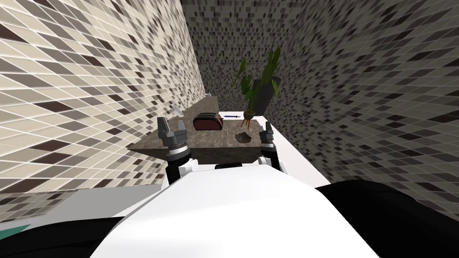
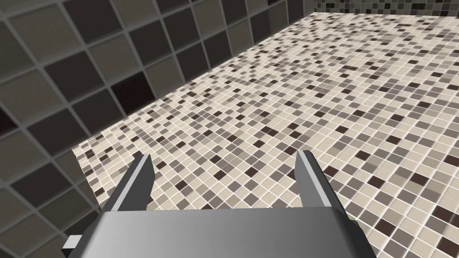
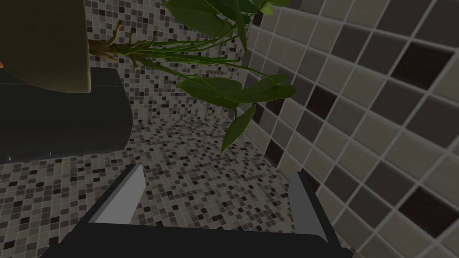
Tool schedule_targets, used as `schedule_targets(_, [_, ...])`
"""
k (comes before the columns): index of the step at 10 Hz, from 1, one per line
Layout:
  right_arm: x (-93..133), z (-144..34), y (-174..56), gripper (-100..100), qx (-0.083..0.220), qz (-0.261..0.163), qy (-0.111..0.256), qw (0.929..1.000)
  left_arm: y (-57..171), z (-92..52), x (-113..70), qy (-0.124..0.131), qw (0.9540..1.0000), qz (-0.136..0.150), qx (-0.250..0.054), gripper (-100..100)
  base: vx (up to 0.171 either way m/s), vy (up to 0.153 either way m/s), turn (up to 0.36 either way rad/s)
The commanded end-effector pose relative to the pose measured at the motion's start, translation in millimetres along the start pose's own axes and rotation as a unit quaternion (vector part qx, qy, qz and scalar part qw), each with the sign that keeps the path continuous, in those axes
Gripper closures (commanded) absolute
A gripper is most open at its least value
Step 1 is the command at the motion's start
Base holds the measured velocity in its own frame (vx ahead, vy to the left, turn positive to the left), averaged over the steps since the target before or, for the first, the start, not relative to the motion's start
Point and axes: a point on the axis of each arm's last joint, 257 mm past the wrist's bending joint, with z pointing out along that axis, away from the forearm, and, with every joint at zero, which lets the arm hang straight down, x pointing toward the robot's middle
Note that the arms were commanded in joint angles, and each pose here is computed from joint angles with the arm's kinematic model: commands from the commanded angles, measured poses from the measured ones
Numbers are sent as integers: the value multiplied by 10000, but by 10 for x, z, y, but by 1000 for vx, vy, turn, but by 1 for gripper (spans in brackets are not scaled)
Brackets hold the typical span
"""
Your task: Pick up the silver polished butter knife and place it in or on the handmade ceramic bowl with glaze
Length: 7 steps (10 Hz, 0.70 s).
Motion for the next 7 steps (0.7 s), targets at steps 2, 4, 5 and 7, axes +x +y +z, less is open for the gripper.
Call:
schedule_targets(2, [66, -21, -67, -100, 156, 75, 225, 9996, 0, 0, 0, 0, 10000, 0, 1, 0, -73, -15, 136])
schedule_targets(4, [127, -49, -152, -100, 336, 170, 405, 9985, 0, 0, 0, 0, 10000, 0, 0, 0, -107, -22, 156])
schedule_targets(5, [163, -69, -208, -100, 450, 222, 508, 9974, 0, 1, 0, 0, 10000, -1, 1, 0, -108, -19, 186])
schedule_targets(7, [237, -119, -348, -100, 721, 318, 740, 9941, 0, 1, 0, 0, 10000, -1, 0, 0, -126, -5, 239])
